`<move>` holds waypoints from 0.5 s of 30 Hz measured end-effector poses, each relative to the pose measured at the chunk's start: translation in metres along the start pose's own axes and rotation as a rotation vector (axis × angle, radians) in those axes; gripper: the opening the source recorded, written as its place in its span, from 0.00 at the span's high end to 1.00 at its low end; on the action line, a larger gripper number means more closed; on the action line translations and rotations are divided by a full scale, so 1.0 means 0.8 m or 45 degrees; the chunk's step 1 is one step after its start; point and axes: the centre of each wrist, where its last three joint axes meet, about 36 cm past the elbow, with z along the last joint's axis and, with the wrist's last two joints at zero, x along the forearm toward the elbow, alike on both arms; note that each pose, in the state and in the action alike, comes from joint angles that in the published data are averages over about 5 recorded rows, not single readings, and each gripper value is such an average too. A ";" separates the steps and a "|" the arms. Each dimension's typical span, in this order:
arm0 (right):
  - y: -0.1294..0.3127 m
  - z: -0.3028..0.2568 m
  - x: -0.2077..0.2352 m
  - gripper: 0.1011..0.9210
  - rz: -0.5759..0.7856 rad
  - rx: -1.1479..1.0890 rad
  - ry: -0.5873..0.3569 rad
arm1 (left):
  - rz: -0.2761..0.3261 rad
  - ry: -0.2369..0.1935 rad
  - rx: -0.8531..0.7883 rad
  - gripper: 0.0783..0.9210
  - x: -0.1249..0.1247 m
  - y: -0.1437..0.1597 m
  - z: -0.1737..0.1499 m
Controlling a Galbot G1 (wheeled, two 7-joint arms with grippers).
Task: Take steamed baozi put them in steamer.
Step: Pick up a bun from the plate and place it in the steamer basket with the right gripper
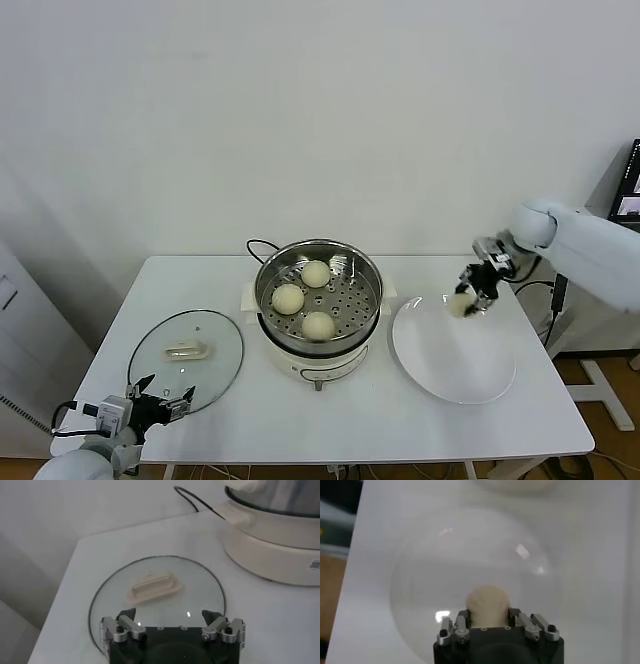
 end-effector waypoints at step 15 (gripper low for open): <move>-0.039 -0.149 0.065 0.56 0.055 -0.088 -0.076 | 0.000 -0.005 -0.001 0.12 0.000 0.000 -0.001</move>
